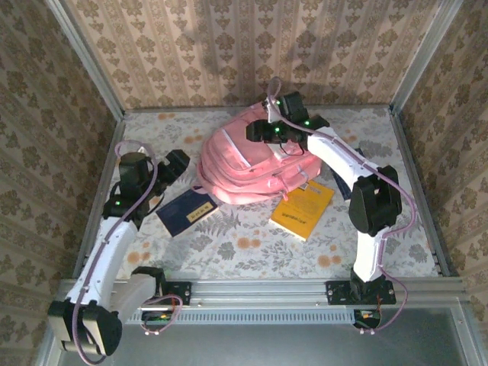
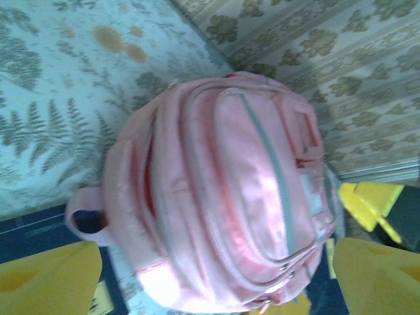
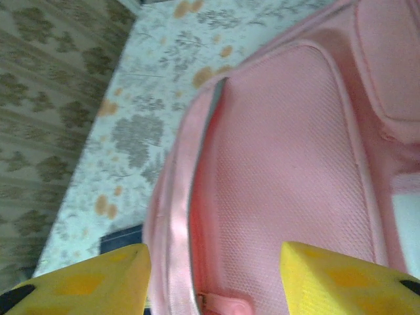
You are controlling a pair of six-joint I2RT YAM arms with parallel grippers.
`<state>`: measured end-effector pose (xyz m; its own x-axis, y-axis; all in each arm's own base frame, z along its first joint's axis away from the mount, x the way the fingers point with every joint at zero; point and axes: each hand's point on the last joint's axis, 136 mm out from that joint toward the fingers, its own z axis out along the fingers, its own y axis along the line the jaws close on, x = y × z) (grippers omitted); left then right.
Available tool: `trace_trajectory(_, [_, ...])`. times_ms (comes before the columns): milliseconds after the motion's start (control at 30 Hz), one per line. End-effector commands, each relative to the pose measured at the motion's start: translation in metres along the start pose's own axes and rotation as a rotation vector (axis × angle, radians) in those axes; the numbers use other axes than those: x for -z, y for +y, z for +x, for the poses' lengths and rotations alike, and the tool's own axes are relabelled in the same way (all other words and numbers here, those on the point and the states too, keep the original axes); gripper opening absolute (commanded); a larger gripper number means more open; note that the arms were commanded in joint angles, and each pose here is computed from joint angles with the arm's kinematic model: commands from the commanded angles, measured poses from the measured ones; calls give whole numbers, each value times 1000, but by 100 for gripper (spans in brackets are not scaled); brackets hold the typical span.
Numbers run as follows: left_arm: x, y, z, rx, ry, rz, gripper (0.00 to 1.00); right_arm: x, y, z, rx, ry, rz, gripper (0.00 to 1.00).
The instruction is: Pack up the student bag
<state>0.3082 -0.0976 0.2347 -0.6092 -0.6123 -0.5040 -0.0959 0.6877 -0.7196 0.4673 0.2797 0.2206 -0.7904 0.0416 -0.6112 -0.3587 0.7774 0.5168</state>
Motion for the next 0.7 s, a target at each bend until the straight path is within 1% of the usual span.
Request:
trace_trajectory(0, [9,14,19,-95,94,-80,93,43,-5,-7,108,-83,173,57])
trace_trajectory(100, [4,11,39,-150,183,-71,92,61,-18,14,97,-93,229,57])
trace_trajectory(200, [-5,-2,65,-246,262,-39,91,86,-49,40,67,-111,372,57])
trace_trajectory(267, [-15,-15,91,-346,343,-36,91,105,-70,61,18,-140,456,56])
trace_trajectory(333, [-24,-31,122,-464,423,-29,90,118,-90,85,-15,-130,534,56])
trace_trajectory(367, [-30,-37,136,-511,454,-24,90,131,-96,94,-33,-138,567,56])
trace_trajectory(467, [-46,-54,173,-605,533,8,89,145,-119,129,-90,-105,642,53])
trace_trajectory(533, [-58,-62,197,-653,586,20,89,150,-132,156,-173,-84,631,52])
trace_trajectory(600, [-69,-72,223,-708,645,44,88,153,-141,181,-263,-73,591,51])
trace_trajectory(667, [-82,-75,245,-748,691,38,87,154,-149,203,-339,-64,553,51])
